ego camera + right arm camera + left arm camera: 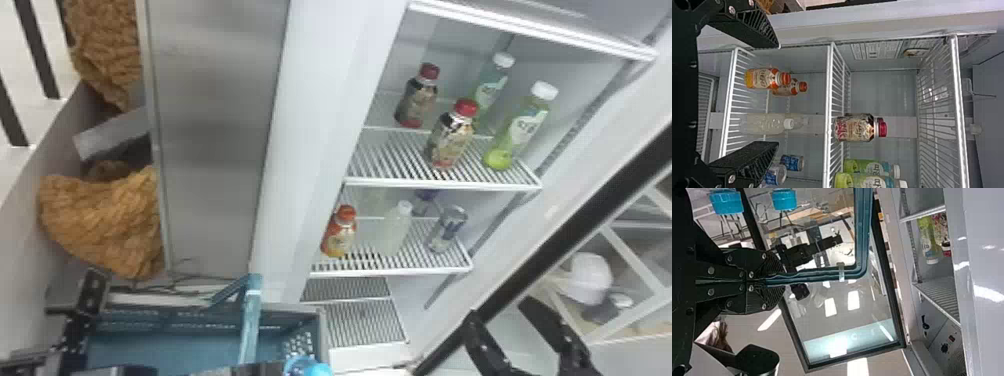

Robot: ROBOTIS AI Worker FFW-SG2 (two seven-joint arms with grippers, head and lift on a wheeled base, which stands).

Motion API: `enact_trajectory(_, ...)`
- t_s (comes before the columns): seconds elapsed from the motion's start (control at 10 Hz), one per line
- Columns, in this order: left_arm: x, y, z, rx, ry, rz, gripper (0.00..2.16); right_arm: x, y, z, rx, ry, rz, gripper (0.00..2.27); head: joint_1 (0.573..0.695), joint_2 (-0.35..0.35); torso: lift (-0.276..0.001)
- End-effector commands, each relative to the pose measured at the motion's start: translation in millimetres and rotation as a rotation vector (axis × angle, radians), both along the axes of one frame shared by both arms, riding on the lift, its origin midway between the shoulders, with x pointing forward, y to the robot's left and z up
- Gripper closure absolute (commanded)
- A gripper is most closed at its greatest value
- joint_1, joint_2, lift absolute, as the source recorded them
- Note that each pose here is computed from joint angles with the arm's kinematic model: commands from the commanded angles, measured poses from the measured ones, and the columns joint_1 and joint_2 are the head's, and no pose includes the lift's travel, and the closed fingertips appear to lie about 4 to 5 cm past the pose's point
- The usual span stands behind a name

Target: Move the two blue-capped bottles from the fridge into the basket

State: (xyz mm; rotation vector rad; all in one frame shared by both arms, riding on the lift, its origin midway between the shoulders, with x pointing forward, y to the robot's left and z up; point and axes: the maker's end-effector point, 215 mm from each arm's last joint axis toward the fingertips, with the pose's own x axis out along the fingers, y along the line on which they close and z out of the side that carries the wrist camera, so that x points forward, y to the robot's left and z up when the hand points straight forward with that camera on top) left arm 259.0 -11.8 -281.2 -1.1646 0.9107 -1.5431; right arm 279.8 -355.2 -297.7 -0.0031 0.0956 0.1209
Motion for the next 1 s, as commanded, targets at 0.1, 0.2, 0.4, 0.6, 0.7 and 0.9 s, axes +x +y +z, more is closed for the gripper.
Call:
enact_trajectory(0.1, 0.1, -0.5, 0.2, 0.001, -0.001, -0.002, 1.21, 1.7, -0.8, 0.3, -0.001, -0.004, -0.002, 0.13, 0.695, -0.350, -0.076)
enact_trajectory(0.2, -0.5, -1.1, 0.2, 0.001, -0.001, -0.004, 1.21, 2.4, -0.8, 1.0, -0.001, -0.006, -0.002, 0.13, 0.695, -0.350, -0.076)
enact_trajectory(0.4, 0.6, -1.4, 2.7, -0.004, -0.006, -0.002, 1.21, 3.6, -1.3, 1.2, 0.000, -0.009, -0.003, 0.13, 0.695, -0.350, -0.076)
enact_trajectory(0.6, 0.5, -1.9, 3.1, -0.009, -0.004, 0.000, 1.21, 5.2, -0.5, 2.4, 0.002, -0.014, -0.002, 0.13, 0.695, -0.350, -0.076)
enact_trajectory(0.7, 2.4, -1.1, 3.5, -0.010, -0.004, 0.004, 1.21, 7.7, -0.8, 3.8, 0.000, -0.021, -0.003, 0.13, 0.695, -0.350, -0.076)
enact_trajectory(0.9, 1.1, -2.3, 4.6, -0.012, -0.006, 0.000, 1.21, 9.4, -0.9, 3.4, 0.003, -0.024, -0.004, 0.13, 0.695, -0.350, -0.076)
